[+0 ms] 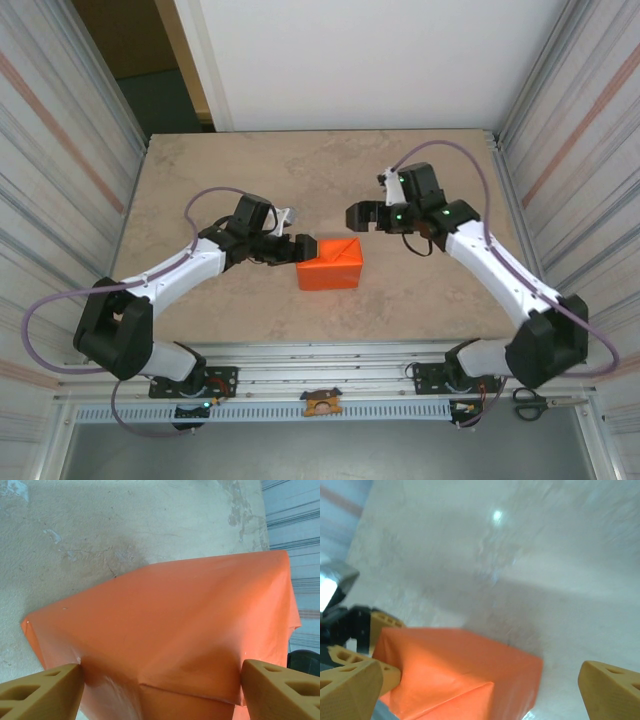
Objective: Wrap the gift box in paper
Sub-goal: Fold the wrapping paper for the gift box, then tear off the tape with the cutter.
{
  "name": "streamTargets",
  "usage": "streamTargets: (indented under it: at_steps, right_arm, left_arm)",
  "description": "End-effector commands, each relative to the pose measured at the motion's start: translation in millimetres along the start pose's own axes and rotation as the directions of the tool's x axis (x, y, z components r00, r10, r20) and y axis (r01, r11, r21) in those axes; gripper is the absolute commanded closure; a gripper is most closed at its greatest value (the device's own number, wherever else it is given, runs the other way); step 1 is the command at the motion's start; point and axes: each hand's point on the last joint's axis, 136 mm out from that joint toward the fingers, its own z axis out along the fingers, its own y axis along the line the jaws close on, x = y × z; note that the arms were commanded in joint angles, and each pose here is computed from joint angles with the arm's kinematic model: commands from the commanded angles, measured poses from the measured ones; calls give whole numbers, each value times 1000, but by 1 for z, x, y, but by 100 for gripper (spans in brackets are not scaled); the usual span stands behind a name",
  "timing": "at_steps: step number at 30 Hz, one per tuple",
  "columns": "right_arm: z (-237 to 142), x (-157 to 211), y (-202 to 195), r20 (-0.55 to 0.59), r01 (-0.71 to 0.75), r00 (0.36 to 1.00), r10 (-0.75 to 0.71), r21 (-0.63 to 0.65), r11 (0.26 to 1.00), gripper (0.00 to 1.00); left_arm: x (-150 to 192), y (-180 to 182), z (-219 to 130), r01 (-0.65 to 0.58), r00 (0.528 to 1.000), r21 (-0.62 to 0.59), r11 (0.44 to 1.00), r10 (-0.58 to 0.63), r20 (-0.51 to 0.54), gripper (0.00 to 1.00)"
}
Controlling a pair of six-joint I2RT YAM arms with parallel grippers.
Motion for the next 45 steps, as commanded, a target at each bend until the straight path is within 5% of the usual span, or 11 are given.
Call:
streamTargets:
  at_steps: [1,9,18,31,45]
  right_arm:
    - [-33,-32,-27,194,-40,981,9,154,987,2]
    - [-45,-28,-71,237,-202,957,169,121,972,1]
    - [-18,-33,-124,128,-431,896,425,23,902,31]
    - [31,-54,-213,26,-593,805,592,43,804,66]
    - [76,-35,-240,-101,-639,763,639,34,768,77]
  left_arm:
    - [26,22,4,16,997,-68,998,-21,-74,19]
    - [25,21,3,13,998,-65,998,-18,-63,19]
    - [23,20,4,16,998,-62,998,-20,-61,19]
    - [23,21,6,18,998,-61,998,-22,-64,19]
    - [24,24,9,25,997,-61,998,-29,-69,19]
